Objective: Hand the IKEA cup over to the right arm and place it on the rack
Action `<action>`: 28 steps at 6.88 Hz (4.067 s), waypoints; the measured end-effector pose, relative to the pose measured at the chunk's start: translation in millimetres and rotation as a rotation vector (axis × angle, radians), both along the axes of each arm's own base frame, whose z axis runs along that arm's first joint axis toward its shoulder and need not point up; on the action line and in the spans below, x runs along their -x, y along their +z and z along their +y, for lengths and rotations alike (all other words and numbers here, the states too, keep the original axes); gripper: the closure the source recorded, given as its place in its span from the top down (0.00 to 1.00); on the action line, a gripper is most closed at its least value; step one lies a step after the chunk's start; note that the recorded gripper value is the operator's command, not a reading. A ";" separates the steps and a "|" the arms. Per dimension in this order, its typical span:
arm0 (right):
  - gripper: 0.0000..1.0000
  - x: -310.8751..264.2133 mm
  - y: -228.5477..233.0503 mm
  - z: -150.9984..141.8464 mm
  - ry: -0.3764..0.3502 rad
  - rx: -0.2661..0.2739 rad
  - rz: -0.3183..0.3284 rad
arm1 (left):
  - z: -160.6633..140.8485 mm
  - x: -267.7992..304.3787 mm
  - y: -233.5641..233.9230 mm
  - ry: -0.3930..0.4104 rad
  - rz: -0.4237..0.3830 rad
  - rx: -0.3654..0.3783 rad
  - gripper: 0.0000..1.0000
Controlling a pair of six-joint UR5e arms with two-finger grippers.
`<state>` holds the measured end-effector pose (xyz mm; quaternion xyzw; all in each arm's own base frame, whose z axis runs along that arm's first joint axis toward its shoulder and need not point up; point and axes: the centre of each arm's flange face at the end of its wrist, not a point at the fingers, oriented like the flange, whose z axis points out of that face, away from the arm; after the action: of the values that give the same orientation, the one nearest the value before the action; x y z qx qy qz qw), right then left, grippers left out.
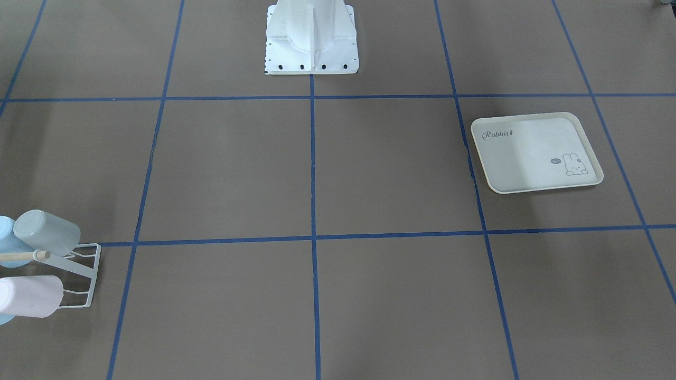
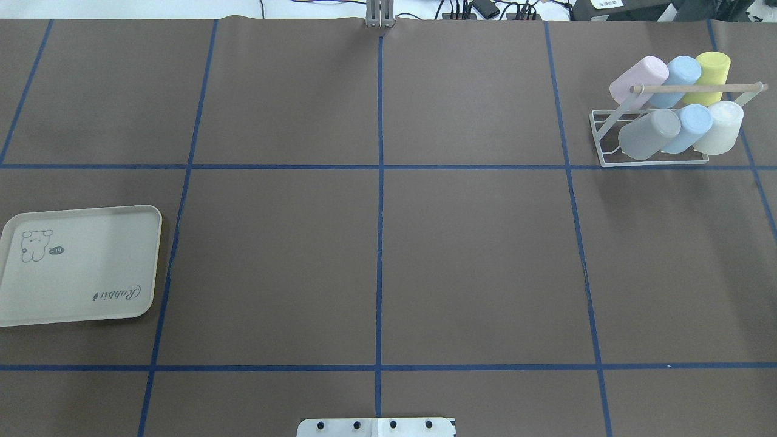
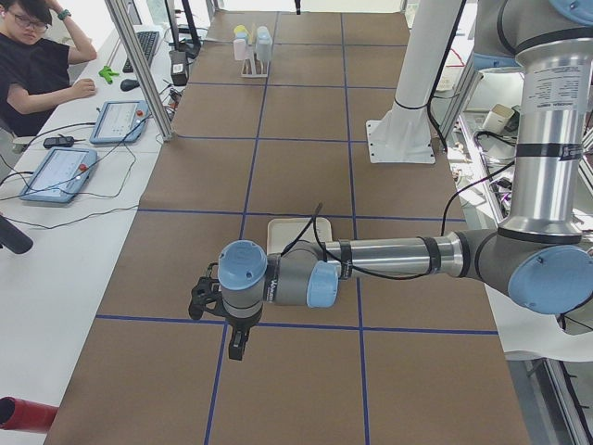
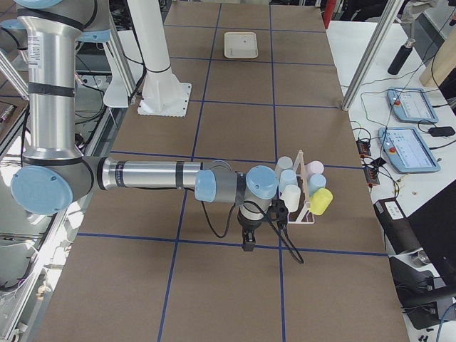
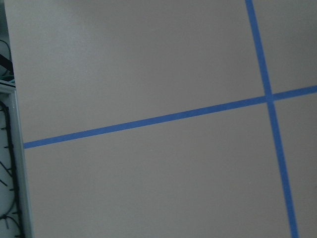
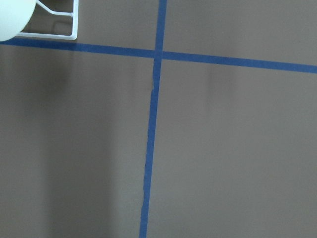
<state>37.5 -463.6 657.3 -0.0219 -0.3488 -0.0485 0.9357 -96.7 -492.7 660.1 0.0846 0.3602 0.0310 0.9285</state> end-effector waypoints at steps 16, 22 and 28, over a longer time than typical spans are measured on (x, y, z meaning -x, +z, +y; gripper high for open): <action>1.00 1.5 -5.5 -0.8 0.002 -0.006 -0.019 | 3.8 -18.7 -39.8 0.030 -0.009 -0.024 1.00; 1.00 1.7 -15.0 -1.7 0.004 -0.023 -0.023 | 3.9 -19.0 -38.1 0.031 -0.009 -0.021 1.00; 1.00 1.6 -13.0 -1.2 0.005 -0.018 -0.021 | 3.8 -18.9 -39.6 0.032 -0.009 -0.025 1.00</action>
<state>36.0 -464.8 644.3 -0.0119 -0.3581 -0.0494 0.9323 -77.8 -488.9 620.5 0.0904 0.3567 0.0506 0.9284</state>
